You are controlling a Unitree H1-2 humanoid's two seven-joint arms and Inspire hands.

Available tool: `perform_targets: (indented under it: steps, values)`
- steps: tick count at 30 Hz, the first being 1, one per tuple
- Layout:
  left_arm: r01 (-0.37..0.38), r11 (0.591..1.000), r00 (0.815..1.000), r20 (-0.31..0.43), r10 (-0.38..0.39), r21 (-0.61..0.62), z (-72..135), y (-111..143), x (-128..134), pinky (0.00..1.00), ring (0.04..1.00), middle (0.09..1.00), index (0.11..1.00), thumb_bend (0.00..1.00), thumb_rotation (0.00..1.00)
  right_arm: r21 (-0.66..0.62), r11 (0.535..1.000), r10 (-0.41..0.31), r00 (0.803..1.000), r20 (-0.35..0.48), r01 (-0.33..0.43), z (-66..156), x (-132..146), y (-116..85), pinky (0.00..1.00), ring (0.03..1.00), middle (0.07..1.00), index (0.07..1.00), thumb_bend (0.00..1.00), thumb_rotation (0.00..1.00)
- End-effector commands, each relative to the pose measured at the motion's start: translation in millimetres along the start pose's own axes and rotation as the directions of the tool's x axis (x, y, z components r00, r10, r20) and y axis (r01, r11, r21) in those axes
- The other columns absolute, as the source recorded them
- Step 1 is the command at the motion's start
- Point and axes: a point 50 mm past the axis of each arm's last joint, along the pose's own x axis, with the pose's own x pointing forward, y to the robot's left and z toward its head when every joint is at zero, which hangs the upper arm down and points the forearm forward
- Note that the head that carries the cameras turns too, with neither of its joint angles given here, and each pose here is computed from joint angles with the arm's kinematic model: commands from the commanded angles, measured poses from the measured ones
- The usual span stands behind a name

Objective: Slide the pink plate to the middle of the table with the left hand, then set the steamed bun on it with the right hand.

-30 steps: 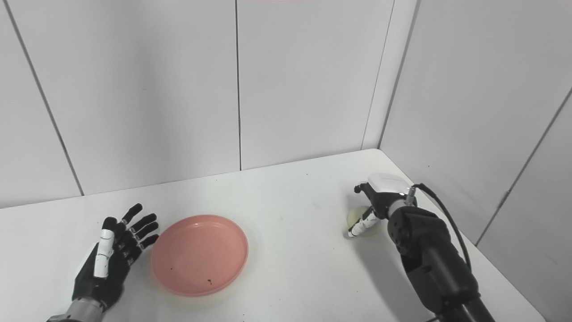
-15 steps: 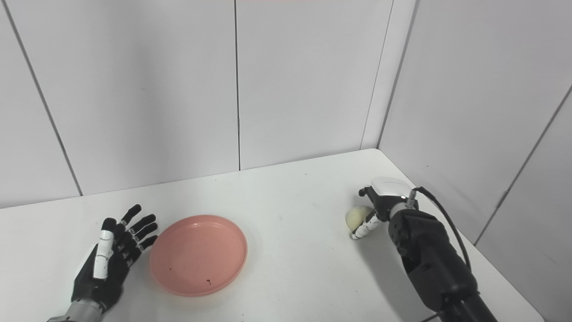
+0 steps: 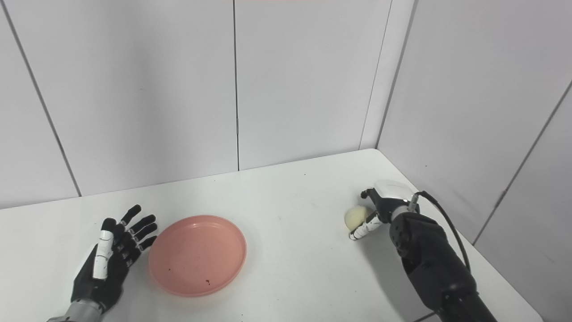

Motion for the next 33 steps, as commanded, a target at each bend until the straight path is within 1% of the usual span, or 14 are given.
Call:
perform_targets:
  steps: [1, 6, 7, 9, 13, 14, 15, 17, 18, 19, 21, 22, 25, 33]
  values:
    - [0.007, 1.0, 1.0, -0.026, -0.007, -0.004, -3.6, -4.8, 0.3, 0.82, 0.87, 0.833, 0.899, 0.81, 0.91, -0.01, 0.999, -0.051, 0.999, 0.002, 0.051, -0.1, 3.4, -16.8, 0.73, 0.864, 0.88, 0.8, 1.0, 0.32]
    - [0.007, 1.0, 1.0, -0.027, -0.007, -0.01, -4.0, -5.0, 0.4, 0.81, 0.866, 0.833, 0.9, 0.8, 0.91, -0.007, 0.999, -0.04, 0.999, -0.005, 0.04, -0.7, 4.2, -12.5, 0.72, 0.866, 0.882, 0.799, 1.0, 0.31]
    - [0.007, 1.0, 1.0, -0.027, -0.007, -0.012, -4.1, -5.0, 0.4, 0.81, 0.867, 0.833, 0.9, 0.8, 0.91, 0.001, 0.999, -0.042, 0.999, -0.006, 0.042, -1.2, 4.5, -11.8, 0.66, 0.824, 0.878, 0.792, 0.99, 0.28]
    - [0.009, 1.0, 1.0, -0.026, -0.009, -0.013, -4.3, -5.0, 0.5, 0.82, 0.867, 0.833, 0.902, 0.8, 0.91, 0.016, 0.998, -0.054, 0.999, 0.006, 0.054, -2.1, 4.1, -11.0, 0.61, 0.769, 0.859, 0.781, 0.98, 0.24]
    - [0.006, 1.0, 1.0, -0.027, -0.006, -0.012, -4.1, -5.3, 0.5, 0.81, 0.865, 0.83, 0.9, 0.8, 0.91, 0.01, 0.998, -0.07, 0.997, 0.022, 0.07, -3.3, 3.9, -10.7, 0.51, 0.644, 0.766, 0.732, 0.94, 0.18]
    - [0.007, 1.0, 1.0, -0.027, -0.007, -0.011, -4.1, -5.7, 0.5, 0.82, 0.866, 0.831, 0.901, 0.8, 0.91, 0.005, 0.998, -0.07, 0.997, 0.018, 0.07, -2.9, 4.1, -11.0, 0.4, 0.505, 0.624, 0.694, 0.76, 0.09]
    - [0.007, 1.0, 1.0, -0.027, -0.007, -0.01, -4.1, -6.1, 0.6, 0.82, 0.866, 0.832, 0.901, 0.8, 0.91, 0.004, 0.998, -0.069, 0.997, 0.015, 0.069, -2.4, 4.1, -11.2, 0.38, 0.476, 0.595, 0.686, 0.72, 0.07]
    - [0.006, 1.0, 1.0, -0.028, -0.006, -0.008, -4.1, -6.5, 0.9, 0.81, 0.865, 0.83, 0.899, 0.8, 0.91, 0.006, 0.998, -0.065, 0.998, 0.012, 0.064, -1.1, 3.8, -11.8, 0.25, 0.324, 0.497, 0.633, 0.6, 0.01]
    - [0.005, 1.0, 1.0, -0.028, -0.006, -0.008, -4.1, -6.5, 1.0, 0.81, 0.865, 0.829, 0.898, 0.8, 0.91, 0.007, 0.998, -0.06, 0.998, 0.011, 0.06, -0.7, 3.8, -12.0, 0.22, 0.288, 0.484, 0.617, 0.59, 0.01]
    - [0.005, 1.0, 1.0, -0.028, -0.005, -0.007, -4.0, -6.6, 1.0, 0.81, 0.864, 0.83, 0.898, 0.8, 0.91, 0.007, 0.998, -0.057, 0.998, 0.011, 0.057, -0.4, 3.8, -12.2, 0.21, 0.274, 0.477, 0.542, 0.56, 0.0]
    - [0.008, 1.0, 1.0, -0.026, -0.008, -0.008, -3.7, -6.5, 0.8, 0.81, 0.864, 0.83, 0.899, 0.8, 0.91, 0.004, 0.999, -0.047, 0.999, 0.01, 0.047, 0.1, 4.1, -12.6, 0.22, 0.286, 0.462, 0.507, 0.54, 0.0]
    - [0.009, 1.0, 1.0, -0.025, -0.01, -0.01, -3.6, -6.5, 0.8, 0.81, 0.864, 0.83, 0.901, 0.8, 0.91, 0.003, 0.999, -0.043, 0.999, 0.009, 0.043, 0.1, 4.2, -12.5, 0.24, 0.307, 0.43, 0.518, 0.53, 0.0]
    - [0.008, 1.0, 1.0, -0.027, -0.008, -0.016, -3.2, -6.5, 0.7, 0.82, 0.863, 0.828, 0.899, 0.8, 0.91, -0.008, 1.0, -0.029, 1.0, 0.009, 0.029, -0.5, 4.7, -12.1, 0.26, 0.326, 0.426, 0.514, 0.53, 0.0]
    - [0.009, 1.0, 1.0, -0.03, -0.009, -0.015, -3.0, -5.5, 0.0, 0.81, 0.859, 0.829, 0.903, 0.81, 0.9, -0.022, 1.0, 0.002, 1.0, 0.021, -0.002, -3.0, 3.1, -10.6, 0.28, 0.356, 0.471, 0.488, 0.53, 0.0]
